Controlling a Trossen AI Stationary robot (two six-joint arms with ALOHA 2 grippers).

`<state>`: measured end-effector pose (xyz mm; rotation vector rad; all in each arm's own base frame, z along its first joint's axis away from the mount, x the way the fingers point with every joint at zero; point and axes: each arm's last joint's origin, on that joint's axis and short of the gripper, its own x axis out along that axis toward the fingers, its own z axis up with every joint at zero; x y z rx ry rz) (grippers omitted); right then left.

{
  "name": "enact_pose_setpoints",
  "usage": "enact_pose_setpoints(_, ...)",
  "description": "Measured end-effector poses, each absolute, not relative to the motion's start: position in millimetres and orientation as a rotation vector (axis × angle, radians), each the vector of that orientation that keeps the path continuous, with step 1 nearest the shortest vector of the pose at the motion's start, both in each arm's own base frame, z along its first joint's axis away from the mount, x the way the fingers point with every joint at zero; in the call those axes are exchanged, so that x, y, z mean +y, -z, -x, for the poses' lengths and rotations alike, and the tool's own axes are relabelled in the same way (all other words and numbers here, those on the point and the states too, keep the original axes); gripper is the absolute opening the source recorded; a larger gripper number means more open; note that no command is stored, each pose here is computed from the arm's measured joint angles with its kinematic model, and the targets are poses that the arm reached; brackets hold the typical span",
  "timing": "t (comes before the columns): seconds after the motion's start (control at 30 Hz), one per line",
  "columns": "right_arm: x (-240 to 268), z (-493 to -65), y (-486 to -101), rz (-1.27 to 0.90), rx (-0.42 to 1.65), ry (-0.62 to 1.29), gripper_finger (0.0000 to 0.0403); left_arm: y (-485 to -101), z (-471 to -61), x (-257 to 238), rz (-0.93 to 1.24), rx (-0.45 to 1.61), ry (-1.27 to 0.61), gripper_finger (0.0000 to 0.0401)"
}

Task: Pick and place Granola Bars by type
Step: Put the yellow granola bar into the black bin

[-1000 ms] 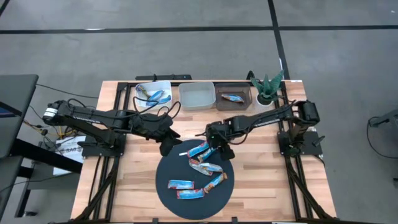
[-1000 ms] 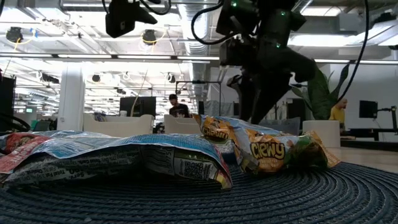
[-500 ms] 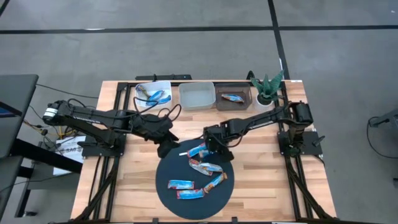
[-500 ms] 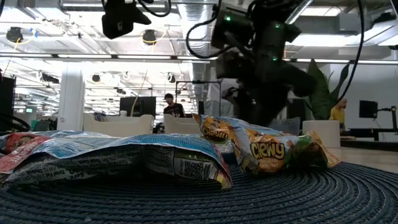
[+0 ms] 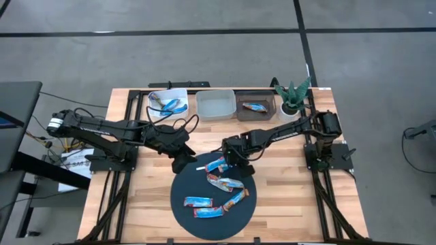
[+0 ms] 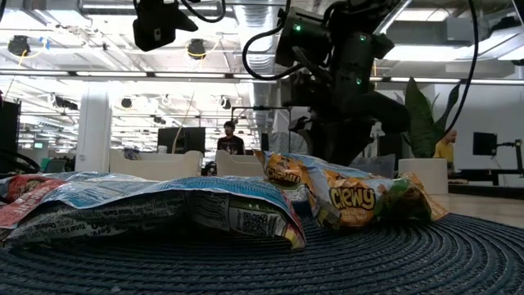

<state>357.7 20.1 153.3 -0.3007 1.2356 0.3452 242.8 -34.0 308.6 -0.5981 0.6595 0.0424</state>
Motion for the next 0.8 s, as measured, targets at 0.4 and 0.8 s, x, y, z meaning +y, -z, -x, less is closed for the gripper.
enact_pose_setpoints(0.4,20.0,-357.1,-153.1,0.274,1.247,-0.327,0.0062,-308.6,-242.8,-34.0,0.599,0.659,-0.043,0.0162)
enact_pose_setpoints(0.8,6.7,-353.8,-168.4,0.167,1.224,-0.231,0.0008,-308.6,-242.8,-34.0,0.604,0.659,-0.045,0.0162)
